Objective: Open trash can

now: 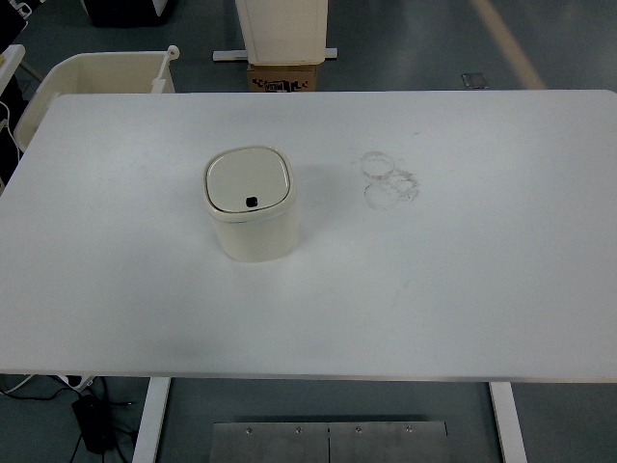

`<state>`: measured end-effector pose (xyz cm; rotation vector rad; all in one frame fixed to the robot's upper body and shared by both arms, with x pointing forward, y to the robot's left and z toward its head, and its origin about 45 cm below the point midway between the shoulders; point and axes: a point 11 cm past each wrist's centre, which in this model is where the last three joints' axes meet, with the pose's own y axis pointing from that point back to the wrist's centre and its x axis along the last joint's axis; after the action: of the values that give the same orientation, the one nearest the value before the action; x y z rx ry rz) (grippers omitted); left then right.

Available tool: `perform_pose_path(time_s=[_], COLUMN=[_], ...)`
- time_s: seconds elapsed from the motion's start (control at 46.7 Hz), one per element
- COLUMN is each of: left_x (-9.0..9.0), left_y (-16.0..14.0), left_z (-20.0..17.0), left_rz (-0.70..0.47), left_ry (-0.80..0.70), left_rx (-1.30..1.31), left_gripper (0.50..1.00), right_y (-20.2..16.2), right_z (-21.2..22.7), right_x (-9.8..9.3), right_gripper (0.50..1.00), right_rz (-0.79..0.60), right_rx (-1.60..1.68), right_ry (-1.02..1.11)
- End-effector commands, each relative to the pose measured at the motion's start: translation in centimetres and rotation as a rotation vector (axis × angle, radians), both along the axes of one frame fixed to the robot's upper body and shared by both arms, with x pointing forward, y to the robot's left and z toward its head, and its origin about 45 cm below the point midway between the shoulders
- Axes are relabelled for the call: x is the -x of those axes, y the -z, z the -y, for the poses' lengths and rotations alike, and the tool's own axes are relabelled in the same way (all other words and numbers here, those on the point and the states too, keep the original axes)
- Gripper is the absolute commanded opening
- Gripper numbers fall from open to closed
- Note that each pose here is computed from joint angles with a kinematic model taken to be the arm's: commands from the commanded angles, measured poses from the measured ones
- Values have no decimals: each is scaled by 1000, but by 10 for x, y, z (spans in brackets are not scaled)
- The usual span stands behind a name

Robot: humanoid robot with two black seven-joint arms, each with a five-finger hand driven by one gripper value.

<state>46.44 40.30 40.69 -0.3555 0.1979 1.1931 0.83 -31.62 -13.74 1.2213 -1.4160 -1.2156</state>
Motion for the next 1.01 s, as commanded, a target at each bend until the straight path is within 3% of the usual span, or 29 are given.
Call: perform_pose_path(time_s=[0.0,0.493,0.664,0.878,0.985], left_x=[2,23,32,53,55], left_y=[-6,-57,-61,-70,-59], left_z=[8,66,94,120,123], left_rz=[-1,60,29,72,69], left_ry=[29,224,314,473,494], left_rx=[-55,-450,-595,-826,-939], left_gripper=[1000,1000,1000,1000,1000], right_y=[0,0,0,0,0], right_z=[0,0,0,0,0], right_x=[0,0,0,0,0], right_gripper=[993,993,993,993,991], right_rz=[0,0,0,1,0], right_rx=[0,0,0,0,0], right_ry=[0,0,0,0,0])
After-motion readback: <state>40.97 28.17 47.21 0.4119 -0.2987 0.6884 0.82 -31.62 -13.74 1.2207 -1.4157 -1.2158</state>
